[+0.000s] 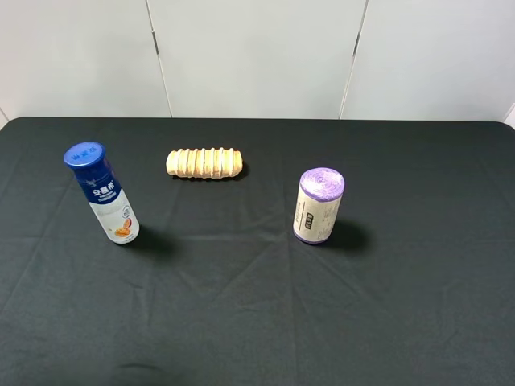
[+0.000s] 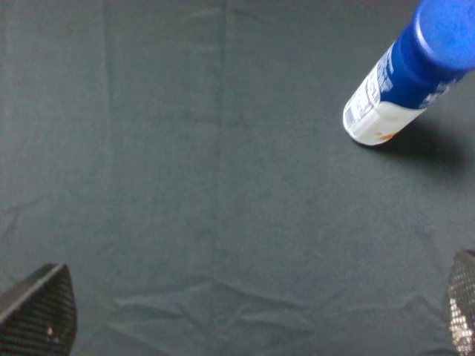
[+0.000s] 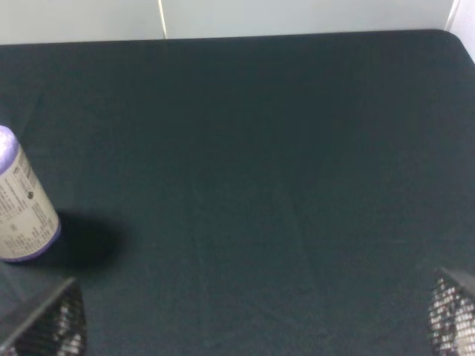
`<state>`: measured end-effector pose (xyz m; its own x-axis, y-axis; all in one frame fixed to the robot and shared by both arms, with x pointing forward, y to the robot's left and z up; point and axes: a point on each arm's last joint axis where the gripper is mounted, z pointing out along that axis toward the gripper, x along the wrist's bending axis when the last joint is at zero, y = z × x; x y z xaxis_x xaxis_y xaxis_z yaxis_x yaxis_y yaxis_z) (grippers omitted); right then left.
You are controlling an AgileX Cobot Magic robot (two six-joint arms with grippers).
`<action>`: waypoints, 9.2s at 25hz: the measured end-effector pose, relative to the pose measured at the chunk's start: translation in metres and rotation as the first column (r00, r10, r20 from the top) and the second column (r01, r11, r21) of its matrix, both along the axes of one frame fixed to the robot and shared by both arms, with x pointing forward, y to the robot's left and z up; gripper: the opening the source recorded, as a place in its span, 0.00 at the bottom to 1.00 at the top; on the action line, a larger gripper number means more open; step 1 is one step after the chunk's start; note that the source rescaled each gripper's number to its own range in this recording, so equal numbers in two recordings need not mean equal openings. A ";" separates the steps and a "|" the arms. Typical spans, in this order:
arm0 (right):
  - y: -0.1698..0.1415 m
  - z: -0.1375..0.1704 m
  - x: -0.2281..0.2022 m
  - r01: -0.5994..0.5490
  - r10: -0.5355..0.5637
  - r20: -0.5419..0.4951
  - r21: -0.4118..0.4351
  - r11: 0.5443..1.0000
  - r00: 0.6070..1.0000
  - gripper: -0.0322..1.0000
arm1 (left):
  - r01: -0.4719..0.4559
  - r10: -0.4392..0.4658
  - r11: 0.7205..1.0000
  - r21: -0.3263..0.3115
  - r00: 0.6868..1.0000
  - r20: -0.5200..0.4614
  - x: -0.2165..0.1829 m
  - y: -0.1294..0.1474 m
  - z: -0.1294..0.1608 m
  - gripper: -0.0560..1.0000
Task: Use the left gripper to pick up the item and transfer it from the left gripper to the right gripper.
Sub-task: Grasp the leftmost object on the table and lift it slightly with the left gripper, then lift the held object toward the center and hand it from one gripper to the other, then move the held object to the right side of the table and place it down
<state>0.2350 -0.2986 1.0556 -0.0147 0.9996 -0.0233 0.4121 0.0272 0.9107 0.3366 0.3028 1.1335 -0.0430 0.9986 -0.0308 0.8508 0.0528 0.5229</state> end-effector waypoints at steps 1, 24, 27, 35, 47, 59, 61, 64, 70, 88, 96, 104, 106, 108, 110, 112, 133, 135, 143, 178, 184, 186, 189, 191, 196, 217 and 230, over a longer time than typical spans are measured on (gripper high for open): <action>0.000 0.000 0.000 0.000 0.000 0.000 0.000 1.000 1.000 1.00 | 0.021 -0.021 1.000 0.004 1.000 -0.013 0.009 -0.002 0.003 1.00; 0.000 0.000 0.000 0.000 0.000 0.000 0.000 1.000 1.000 1.00 | 0.316 -0.271 0.948 0.039 0.865 -0.423 0.161 -0.101 -0.072 1.00; 0.000 0.000 0.000 0.000 0.000 0.000 0.000 1.000 1.000 1.00 | 0.316 -0.265 0.948 0.040 0.852 -0.452 0.167 -0.104 -0.083 1.00; 0.000 0.000 0.000 0.000 0.000 0.000 0.000 1.000 1.000 1.00 | 0.323 -0.260 0.946 0.042 0.827 -0.498 0.178 -0.108 -0.119 1.00; 0.000 0.000 0.000 0.000 0.000 0.000 0.000 1.000 1.000 1.00 | 0.328 -0.272 0.944 0.037 0.835 -0.478 0.179 -0.109 -0.158 0.93; 0.000 0.000 0.000 0.000 0.000 0.000 0.000 1.000 1.000 1.00 | 0.330 -0.279 0.943 0.038 0.849 -0.448 0.182 -0.110 -0.158 0.06; 0.000 0.000 0.000 0.000 0.000 0.000 0.000 1.000 1.000 1.00 | 0.330 -0.279 0.943 0.038 0.849 -0.448 0.182 -0.110 -0.158 0.06; 0.000 0.000 0.000 0.000 0.000 0.000 0.000 1.000 1.000 1.00 | 0.330 -0.279 0.943 0.038 0.849 -0.448 0.182 -0.110 -0.158 0.06; 0.000 0.000 0.000 0.000 0.000 0.000 0.000 1.000 1.000 1.00 | 0.330 -0.279 0.943 0.038 0.849 -0.449 0.181 -0.110 -0.158 0.06; 0.000 0.000 0.000 0.000 0.000 0.000 0.000 1.000 1.000 1.00 | 0.320 -0.296 0.947 0.028 0.905 -0.307 0.164 -0.103 -0.086 0.06; 0.000 0.000 0.000 0.000 0.000 0.000 0.000 1.000 1.000 1.00 | 0.312 -0.342 0.939 -0.145 0.898 -0.278 0.144 -0.111 -0.065 0.06; 0.002 0.000 0.000 -0.013 0.013 0.000 0.019 1.000 1.000 1.00 | 0.387 -0.475 0.851 -0.356 0.855 -0.206 0.139 -0.131 -0.059 0.06; 0.004 0.000 0.001 -0.032 0.033 -0.011 0.042 0.999 0.999 1.00 | 0.410 -0.506 0.822 -0.396 0.845 -0.176 0.138 -0.136 -0.057 0.06; 0.008 0.003 0.006 -0.066 0.069 -0.049 0.059 0.996 0.996 1.00 | 0.431 -0.533 0.795 -0.426 0.832 -0.152 0.137 -0.139 -0.055 0.06; 0.014 0.010 0.013 -0.124 0.131 -0.090 0.083 0.989 0.987 1.00 | 0.450 -0.556 0.770 -0.452 0.821 -0.130 0.137 -0.142 -0.054 0.06; 0.019 0.019 0.022 -0.187 0.198 -0.116 0.096 0.978 0.973 1.00 | 0.465 -0.575 0.747 -0.475 0.811 -0.110 0.136 -0.144 -0.052 0.06; 0.079 0.033 0.084 -0.752 0.752 -0.128 0.056 0.657 0.647 1.00 | 0.481 -0.662 0.574 -0.663 0.749 -0.030 0.119 -0.158 -0.073 0.06; 0.092 0.031 0.090 -0.790 0.789 -0.124 0.049 0.611 0.602 1.00 | 0.481 -0.662 0.574 -0.663 0.749 -0.030 0.119 -0.158 -0.073 0.06; 0.142 0.032 0.111 -0.868 0.861 -0.139 0.023 0.496 0.488 1.00 | 0.481 -0.662 0.574 -0.663 0.749 -0.030 0.119 -0.158 -0.073 0.06; 0.229 -0.017 0.186 -0.864 0.831 -0.235 -0.128 0.487 0.503 1.00 | 0.482 -0.646 0.539 -0.691 0.763 0.029 0.121 -0.162 -0.068 0.06; 0.230 -0.017 0.187 -0.862 0.831 -0.228 -0.131 0.490 0.507 1.00 | 0.486 -0.647 0.536 -0.691 0.761 0.034 0.121 -0.162 -0.068 0.06; 0.231 -0.019 0.188 -0.862 0.830 -0.232 -0.131 0.490 0.507 1.00 | 0.487 -0.648 0.535 -0.690 0.761 0.034 0.121 -0.162 -0.068 0.06; 0.231 -0.020 0.188 -0.865 0.833 -0.235 -0.143 0.480 0.501 0.68 | 0.487 -0.648 0.535 -0.690 0.761 0.034 0.121 -0.162 -0.068 0.06; 0.231 -0.020 0.188 -0.873 0.840 -0.239 -0.177 0.455 0.487 0.03 | 0.488 -0.650 0.534 -0.690 0.759 0.033 0.121 -0.162 -0.068 0.06; 0.231 -0.020 0.187 -0.880 0.847 -0.247 -0.200 0.430 0.470 0.11 | 0.490 -0.652 0.533 -0.690 0.757 0.034 0.121 -0.162 -0.068 0.06; 0.232 -0.023 0.187 -0.884 0.844 -0.266 -0.185 0.429 0.465 0.04 | 0.436 -0.605 0.556 -0.707 0.796 0.015 0.123 -0.163 -0.067 0.96; 0.232 -0.023 0.187 -0.884 0.844 -0.266 -0.185 0.429 0.465 0.04 | 0.512 -0.677 0.535 -0.672 0.735 0.021 0.122 -0.163 -0.049 0.99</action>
<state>0.4218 -0.0671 1.0324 -0.8897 0.4087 -0.2034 0.1288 0.6522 0.7470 0.4584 0.1403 1.0841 0.4663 0.5480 -0.6944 0.8846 -0.2839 0.3700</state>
